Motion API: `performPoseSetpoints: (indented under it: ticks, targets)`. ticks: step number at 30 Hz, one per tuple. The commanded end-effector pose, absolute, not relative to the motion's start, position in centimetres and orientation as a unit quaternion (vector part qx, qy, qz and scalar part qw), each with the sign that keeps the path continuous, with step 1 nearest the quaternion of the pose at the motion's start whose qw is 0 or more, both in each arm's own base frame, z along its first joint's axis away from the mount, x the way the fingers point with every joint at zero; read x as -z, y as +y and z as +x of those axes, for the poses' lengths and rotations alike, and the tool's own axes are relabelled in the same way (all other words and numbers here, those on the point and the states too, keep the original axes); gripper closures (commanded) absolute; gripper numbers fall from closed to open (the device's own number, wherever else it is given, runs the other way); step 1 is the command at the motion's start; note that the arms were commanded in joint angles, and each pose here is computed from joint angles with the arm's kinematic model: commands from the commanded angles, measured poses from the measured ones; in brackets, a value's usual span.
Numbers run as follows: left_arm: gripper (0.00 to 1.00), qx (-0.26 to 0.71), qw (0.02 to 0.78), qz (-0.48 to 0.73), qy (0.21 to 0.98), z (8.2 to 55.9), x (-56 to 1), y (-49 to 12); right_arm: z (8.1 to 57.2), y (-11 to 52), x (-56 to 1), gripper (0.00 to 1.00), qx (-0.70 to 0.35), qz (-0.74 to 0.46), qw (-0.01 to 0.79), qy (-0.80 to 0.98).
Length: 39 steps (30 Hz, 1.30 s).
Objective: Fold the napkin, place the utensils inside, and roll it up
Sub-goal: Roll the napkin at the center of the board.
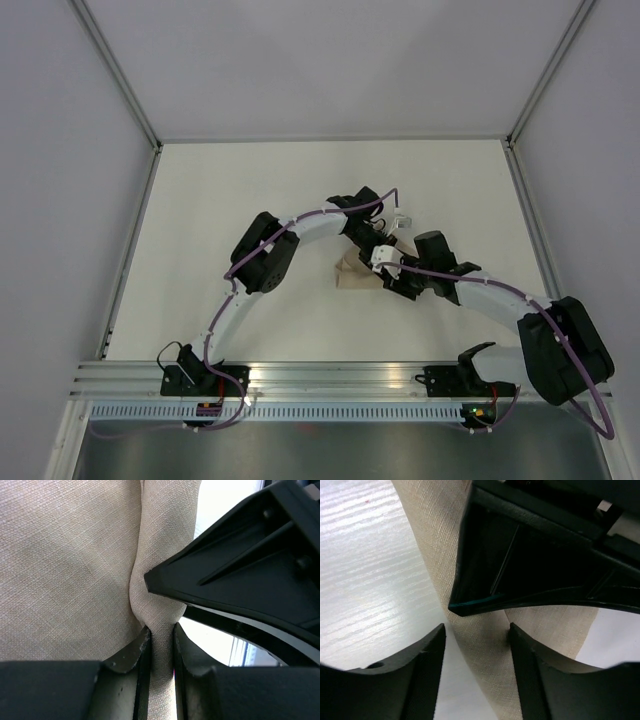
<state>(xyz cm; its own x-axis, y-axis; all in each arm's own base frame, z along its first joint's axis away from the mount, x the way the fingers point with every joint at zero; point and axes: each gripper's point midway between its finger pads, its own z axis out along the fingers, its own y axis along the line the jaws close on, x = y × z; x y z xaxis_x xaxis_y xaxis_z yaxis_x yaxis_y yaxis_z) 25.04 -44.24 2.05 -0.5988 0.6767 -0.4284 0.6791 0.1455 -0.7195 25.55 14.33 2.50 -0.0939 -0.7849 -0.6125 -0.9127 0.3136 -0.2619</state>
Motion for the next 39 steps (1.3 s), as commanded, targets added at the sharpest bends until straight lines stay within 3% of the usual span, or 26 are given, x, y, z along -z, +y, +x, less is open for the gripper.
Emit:
performPoseSetpoints:
  ticks: [1,3,9,13,17,26,30,35,39]
  targets:
    - [0.85,0.392,-0.096,0.399,0.823,22.8,4.6,-40.1,26.2,14.6,-2.3,0.44,-0.086,-0.588,0.336,0.731]
    - [0.81,0.395,-0.099,0.393,0.824,22.8,4.4,-40.2,26.1,14.5,-2.0,0.48,-0.089,-0.589,0.324,0.735]
    - [0.65,0.405,-0.098,0.377,0.827,23.3,3.5,-40.7,26.0,14.7,-1.9,0.8,-0.1,-0.591,0.307,0.739]
    - [0.57,0.452,-0.053,0.357,0.816,24.6,0.3,-42.2,25.5,15.1,-1.2,0.87,-0.121,-0.596,0.281,0.743]
    - [0.53,0.507,0.058,0.307,0.803,29.5,-4.9,-43.7,25.4,15.4,-0.7,0.9,-0.134,-0.6,0.263,0.744]
    - [0.5,0.533,0.254,0.196,0.783,35.8,-12.8,-38.9,25.8,15.6,-0.4,0.92,-0.191,-0.594,0.22,0.75]
    - [0.5,0.535,0.332,0.154,0.761,35.4,-13.1,-34.9,26.5,15.9,-0.7,0.93,-0.227,-0.585,0.201,0.752]
    - [0.5,0.488,0.487,0.164,0.705,35.1,-17.1,-31.6,25.6,15.6,0.5,0.95,-0.284,-0.578,0.124,0.754]
    - [0.49,0.435,0.538,0.199,0.694,33.5,-16.5,-30.2,26.6,15.8,0.3,0.96,-0.328,-0.567,0.093,0.75]
